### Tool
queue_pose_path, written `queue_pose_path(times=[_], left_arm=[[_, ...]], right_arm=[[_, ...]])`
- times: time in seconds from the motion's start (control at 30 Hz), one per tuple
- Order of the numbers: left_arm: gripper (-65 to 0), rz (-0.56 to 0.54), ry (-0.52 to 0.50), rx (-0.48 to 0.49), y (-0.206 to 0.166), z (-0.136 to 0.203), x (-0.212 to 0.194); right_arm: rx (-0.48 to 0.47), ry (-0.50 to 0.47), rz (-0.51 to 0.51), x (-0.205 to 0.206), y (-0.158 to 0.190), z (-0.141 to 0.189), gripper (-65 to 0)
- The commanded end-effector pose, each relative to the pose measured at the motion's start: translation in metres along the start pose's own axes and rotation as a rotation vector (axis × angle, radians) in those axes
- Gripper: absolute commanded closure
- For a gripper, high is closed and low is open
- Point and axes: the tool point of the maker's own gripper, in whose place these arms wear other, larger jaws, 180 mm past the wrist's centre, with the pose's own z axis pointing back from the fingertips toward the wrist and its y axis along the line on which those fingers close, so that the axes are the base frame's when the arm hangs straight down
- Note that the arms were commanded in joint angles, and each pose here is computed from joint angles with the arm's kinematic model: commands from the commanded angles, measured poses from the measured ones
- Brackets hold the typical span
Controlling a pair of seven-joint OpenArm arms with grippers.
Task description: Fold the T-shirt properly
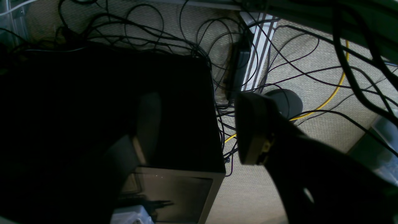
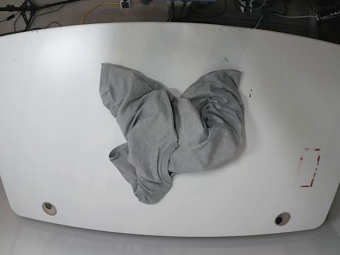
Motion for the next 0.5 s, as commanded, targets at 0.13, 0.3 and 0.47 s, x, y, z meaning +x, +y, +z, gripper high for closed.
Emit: queue_pose_path(times=[0.13, 0.3, 0.47], left_arm=[[-35.2, 0.000, 0.011, 0.002, 0.0018, 0.0017, -0.0079], [-35.1, -0.002, 0.014, 0.005, 0.0024, 0.0020, -0.0099], [-35.0, -0.003, 0.009, 0.003, 0.0020, 0.0029, -0.0107]], right_arm=[[-0.003, -0.001, -0.001, -0.0043, -0.0018, 0.0023, -6.1], [-0.004, -0.003, -0.004, -0.0035, -0.0020, 0.0022, -5.9], [-0.003, -0.006, -0.004, -0.0033, -0.0017, 0.0022, -5.9]])
